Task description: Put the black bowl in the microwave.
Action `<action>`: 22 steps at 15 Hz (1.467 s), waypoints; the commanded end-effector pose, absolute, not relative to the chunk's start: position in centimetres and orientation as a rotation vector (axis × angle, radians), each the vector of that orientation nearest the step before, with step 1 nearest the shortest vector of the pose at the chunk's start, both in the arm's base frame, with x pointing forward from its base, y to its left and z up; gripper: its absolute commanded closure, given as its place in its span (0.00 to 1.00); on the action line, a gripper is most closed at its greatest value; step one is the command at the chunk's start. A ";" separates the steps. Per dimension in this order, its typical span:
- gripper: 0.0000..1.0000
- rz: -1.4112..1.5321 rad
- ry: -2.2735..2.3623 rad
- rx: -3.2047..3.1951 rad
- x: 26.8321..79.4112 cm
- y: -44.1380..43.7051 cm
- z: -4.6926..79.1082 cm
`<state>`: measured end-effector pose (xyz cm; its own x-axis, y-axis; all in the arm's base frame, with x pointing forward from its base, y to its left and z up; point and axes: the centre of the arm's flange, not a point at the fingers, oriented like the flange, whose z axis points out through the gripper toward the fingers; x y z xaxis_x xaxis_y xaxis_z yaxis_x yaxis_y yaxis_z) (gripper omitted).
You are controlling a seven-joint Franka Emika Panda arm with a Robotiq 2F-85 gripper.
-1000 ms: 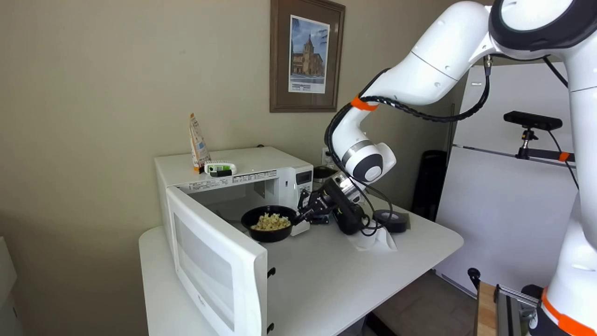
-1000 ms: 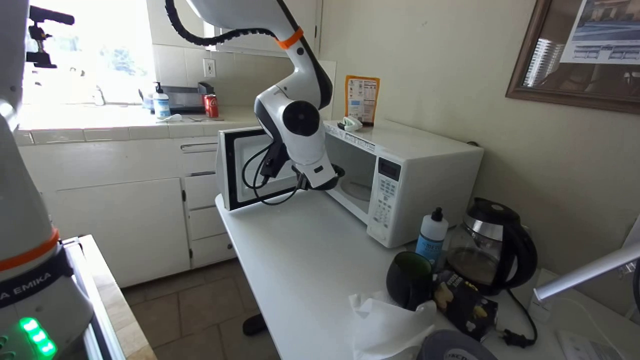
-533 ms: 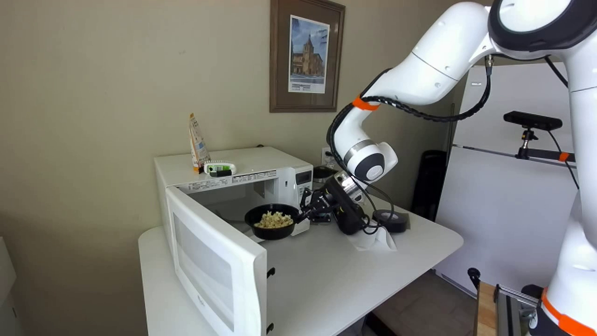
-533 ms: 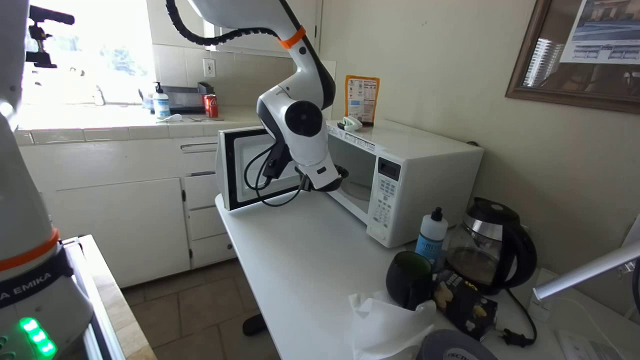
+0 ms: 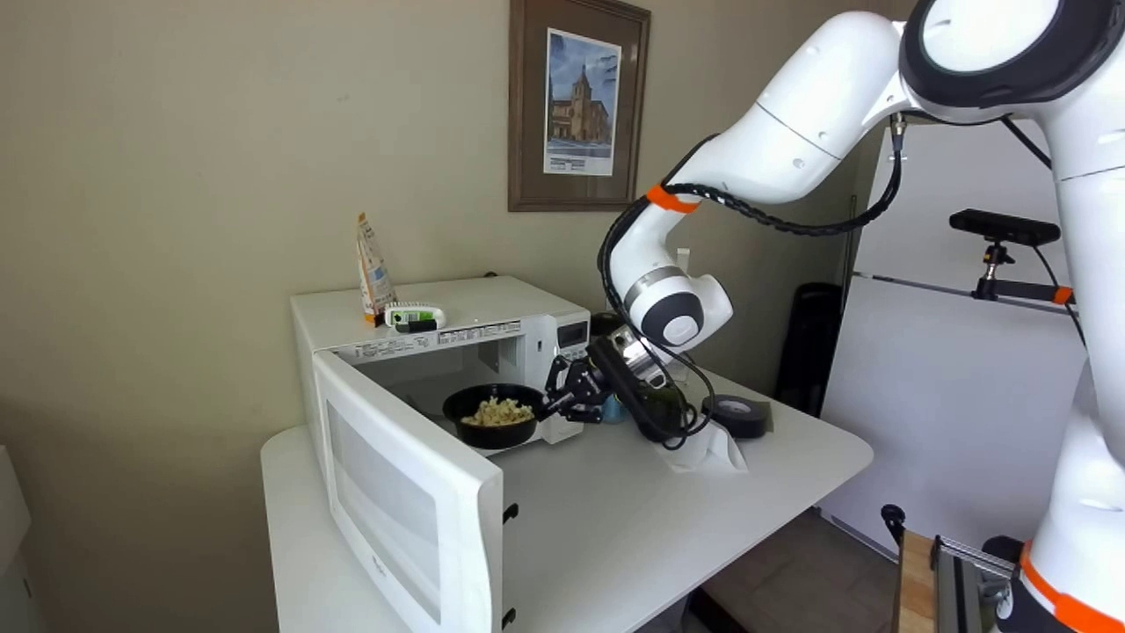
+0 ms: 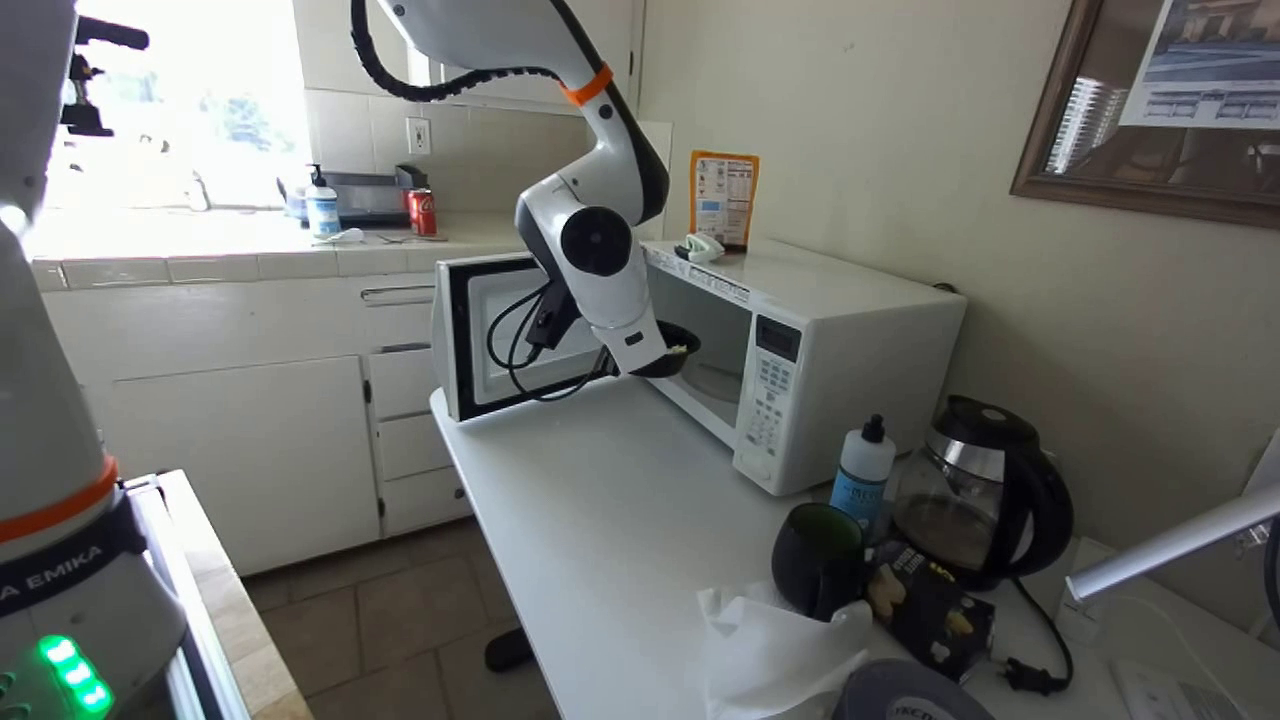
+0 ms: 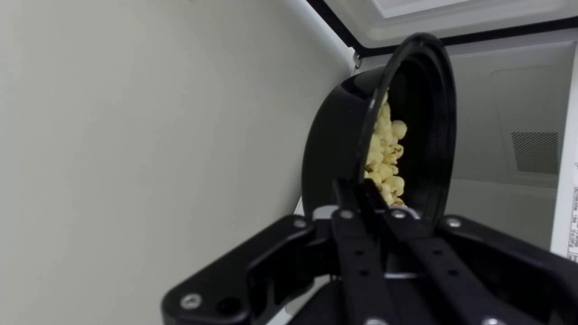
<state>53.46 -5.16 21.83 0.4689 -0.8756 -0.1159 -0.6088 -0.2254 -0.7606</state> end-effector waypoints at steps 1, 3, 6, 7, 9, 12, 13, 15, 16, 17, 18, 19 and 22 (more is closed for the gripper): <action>0.98 -0.481 1.342 -1.874 56.6 -1.7 20.0; 0.98 -0.522 1.404 -1.822 58.0 -0.5 19.8; 0.98 -0.604 1.498 -1.700 60.5 0.9 19.3; 0.98 -0.626 1.517 -1.666 61.4 1.3 18.8; 0.98 -0.698 1.549 -1.612 62.7 1.6 18.0; 0.98 -0.778 1.568 -1.630 64.2 0.8 15.4; 0.98 -0.804 1.569 -1.651 64.8 0.1 14.9; 0.98 -0.854 1.557 -1.677 65.7 -0.6 13.9; 0.98 -0.853 1.553 -1.697 65.9 -0.5 13.5; 0.98 -0.845 1.540 -1.728 66.0 -0.3 13.2; 0.98 -0.831 1.514 -1.764 65.9 0.4 12.6; 0.98 -0.833 1.493 -1.787 65.9 1.1 11.9; 0.98 -0.814 1.466 -1.820 66.3 3.1 10.4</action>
